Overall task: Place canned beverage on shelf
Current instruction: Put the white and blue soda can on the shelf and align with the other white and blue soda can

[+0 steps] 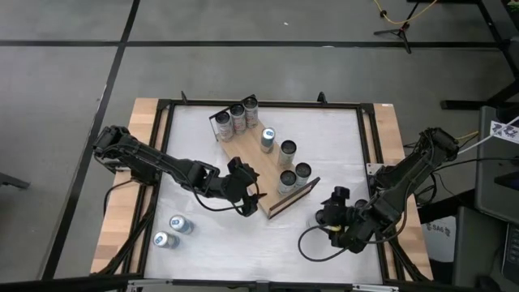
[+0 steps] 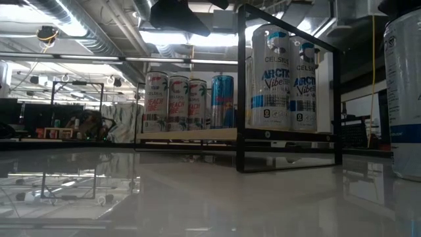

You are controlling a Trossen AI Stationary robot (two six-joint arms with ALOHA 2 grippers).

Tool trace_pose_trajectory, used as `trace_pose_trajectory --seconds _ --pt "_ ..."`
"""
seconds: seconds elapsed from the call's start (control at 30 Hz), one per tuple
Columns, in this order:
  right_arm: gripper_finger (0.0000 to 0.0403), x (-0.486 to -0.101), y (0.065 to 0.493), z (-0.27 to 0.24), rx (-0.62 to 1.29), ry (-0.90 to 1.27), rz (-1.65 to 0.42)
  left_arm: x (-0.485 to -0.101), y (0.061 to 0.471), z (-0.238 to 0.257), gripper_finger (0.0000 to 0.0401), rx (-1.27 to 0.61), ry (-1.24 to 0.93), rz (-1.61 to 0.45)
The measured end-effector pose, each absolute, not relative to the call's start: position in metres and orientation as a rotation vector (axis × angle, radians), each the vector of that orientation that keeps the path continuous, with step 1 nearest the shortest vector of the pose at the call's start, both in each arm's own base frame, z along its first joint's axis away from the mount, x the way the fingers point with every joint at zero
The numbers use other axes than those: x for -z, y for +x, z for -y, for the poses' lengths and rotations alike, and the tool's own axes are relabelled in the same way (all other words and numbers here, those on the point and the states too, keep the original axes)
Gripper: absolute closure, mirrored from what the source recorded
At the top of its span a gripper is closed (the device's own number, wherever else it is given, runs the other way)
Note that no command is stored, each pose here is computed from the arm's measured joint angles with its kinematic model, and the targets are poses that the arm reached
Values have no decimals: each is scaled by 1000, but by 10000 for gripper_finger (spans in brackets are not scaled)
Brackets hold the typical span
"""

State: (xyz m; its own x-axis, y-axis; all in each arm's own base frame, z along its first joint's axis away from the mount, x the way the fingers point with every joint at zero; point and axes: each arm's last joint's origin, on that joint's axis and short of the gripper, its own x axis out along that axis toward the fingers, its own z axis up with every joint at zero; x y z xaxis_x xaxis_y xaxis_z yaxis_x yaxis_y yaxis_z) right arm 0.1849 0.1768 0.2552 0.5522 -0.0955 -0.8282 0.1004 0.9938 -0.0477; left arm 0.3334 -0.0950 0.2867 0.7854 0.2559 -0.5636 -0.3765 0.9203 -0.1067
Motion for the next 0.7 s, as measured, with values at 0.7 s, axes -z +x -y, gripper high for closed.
trace_pose_trajectory --seconds 0.7 --pt "66 -244 192 -185 139 39 -991 -287 330 105 76 -316 -210 -576"
